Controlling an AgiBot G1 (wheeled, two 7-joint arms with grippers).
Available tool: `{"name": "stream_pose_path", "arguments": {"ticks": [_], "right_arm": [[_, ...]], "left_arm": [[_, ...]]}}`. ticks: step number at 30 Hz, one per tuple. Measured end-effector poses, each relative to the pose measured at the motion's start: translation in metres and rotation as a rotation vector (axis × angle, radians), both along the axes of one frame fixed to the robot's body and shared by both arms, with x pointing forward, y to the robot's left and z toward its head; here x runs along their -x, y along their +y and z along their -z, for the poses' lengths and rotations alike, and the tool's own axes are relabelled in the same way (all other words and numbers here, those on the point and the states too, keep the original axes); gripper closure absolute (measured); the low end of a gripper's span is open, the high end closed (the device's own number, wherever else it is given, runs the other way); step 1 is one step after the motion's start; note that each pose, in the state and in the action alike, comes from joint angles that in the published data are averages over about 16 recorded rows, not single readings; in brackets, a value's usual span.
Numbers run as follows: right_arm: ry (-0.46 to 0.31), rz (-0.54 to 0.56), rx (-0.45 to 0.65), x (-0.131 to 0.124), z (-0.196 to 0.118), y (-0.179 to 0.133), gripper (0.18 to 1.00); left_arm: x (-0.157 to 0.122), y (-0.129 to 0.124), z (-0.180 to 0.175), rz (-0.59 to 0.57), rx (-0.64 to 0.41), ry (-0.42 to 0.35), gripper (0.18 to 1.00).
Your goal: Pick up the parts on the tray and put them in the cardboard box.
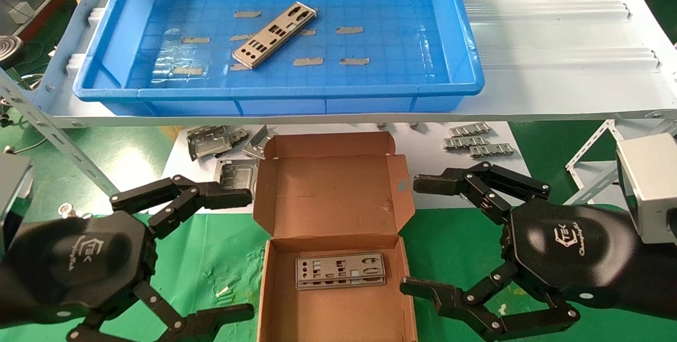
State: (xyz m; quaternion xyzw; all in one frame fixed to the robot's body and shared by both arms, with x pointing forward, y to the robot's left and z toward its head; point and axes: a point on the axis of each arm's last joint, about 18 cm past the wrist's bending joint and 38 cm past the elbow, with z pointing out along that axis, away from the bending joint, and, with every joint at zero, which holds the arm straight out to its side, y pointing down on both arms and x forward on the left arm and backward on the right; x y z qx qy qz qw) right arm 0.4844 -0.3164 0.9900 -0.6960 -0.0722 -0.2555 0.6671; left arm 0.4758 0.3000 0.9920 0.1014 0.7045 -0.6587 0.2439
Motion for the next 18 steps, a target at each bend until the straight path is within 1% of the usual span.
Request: {"name": "stream_pose_path", "arguments": {"ticks": [18], "right_arm": [[0.000, 0.000, 0.000, 0.0000, 0.0000, 0.0000, 0.179]], "left_arm": [[0.0000, 0.0000, 0.0000, 0.000, 0.000, 0.000, 0.184]]}}
